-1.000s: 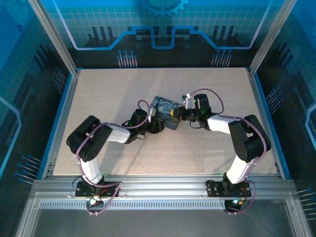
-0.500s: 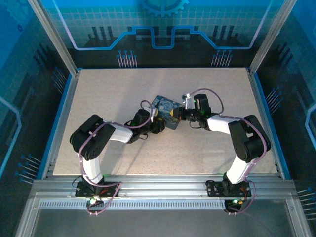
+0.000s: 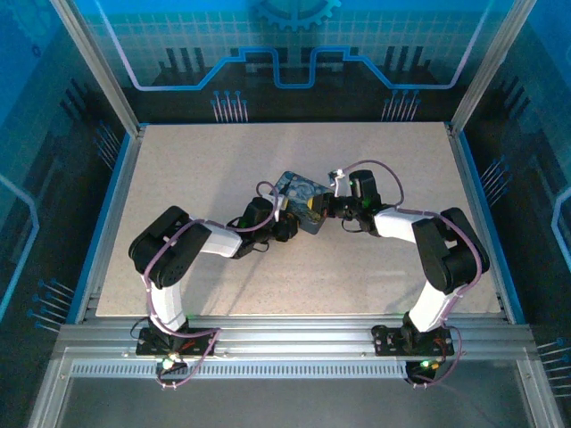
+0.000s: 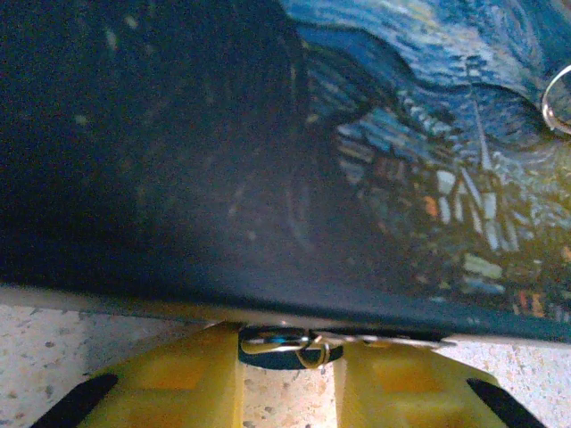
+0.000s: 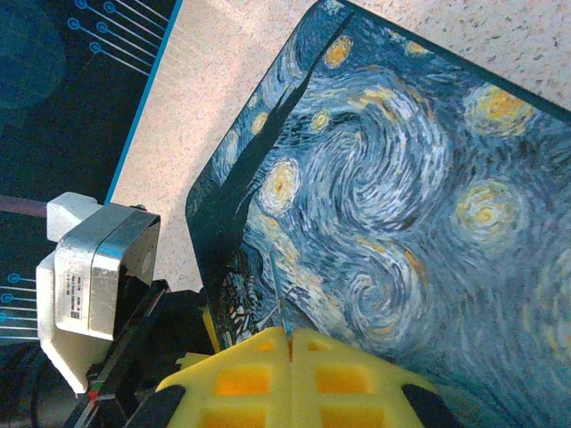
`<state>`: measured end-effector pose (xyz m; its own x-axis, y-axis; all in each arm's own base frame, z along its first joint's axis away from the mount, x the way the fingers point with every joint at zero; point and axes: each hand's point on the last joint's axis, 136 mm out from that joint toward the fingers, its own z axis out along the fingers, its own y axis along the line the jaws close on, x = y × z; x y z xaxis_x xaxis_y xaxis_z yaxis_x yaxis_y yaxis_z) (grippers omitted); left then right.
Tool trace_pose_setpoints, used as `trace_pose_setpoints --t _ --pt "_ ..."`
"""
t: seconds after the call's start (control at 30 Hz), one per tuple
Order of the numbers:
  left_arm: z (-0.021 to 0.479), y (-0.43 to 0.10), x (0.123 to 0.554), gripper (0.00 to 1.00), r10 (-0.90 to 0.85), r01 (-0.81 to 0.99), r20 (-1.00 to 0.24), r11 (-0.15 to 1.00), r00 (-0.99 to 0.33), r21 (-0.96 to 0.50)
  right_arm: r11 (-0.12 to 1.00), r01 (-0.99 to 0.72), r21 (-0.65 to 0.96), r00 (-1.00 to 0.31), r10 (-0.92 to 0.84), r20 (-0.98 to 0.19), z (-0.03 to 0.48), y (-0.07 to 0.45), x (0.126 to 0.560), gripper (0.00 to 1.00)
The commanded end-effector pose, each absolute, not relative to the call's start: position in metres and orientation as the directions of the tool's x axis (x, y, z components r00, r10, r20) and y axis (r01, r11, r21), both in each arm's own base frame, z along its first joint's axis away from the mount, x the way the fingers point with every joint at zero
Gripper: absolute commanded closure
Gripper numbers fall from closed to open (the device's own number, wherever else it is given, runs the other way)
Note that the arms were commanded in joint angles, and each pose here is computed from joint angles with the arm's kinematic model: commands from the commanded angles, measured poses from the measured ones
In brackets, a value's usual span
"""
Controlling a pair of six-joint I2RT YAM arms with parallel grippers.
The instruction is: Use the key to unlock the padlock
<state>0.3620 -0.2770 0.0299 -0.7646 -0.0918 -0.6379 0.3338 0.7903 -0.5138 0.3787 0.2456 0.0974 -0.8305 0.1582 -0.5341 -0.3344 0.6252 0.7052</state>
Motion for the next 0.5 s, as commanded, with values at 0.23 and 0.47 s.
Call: trace_pose_setpoints --t 0.23,0.47 --pt "0.039 -0.284 0.356 0.76 -0.106 0.335 -0.621 0.766 -0.777 -0.549 0.636 -0.318 0.703 -0.862 0.115 -0.494 0.092 0.253 0.356 1.0" --pt "0.048 -0.288 0.347 0.76 -0.13 0.305 -0.576 0.743 -0.807 -0.595 0.649 -0.443 0.618 -0.752 0.106 -0.651 0.145 0.246 0.365 1.0"
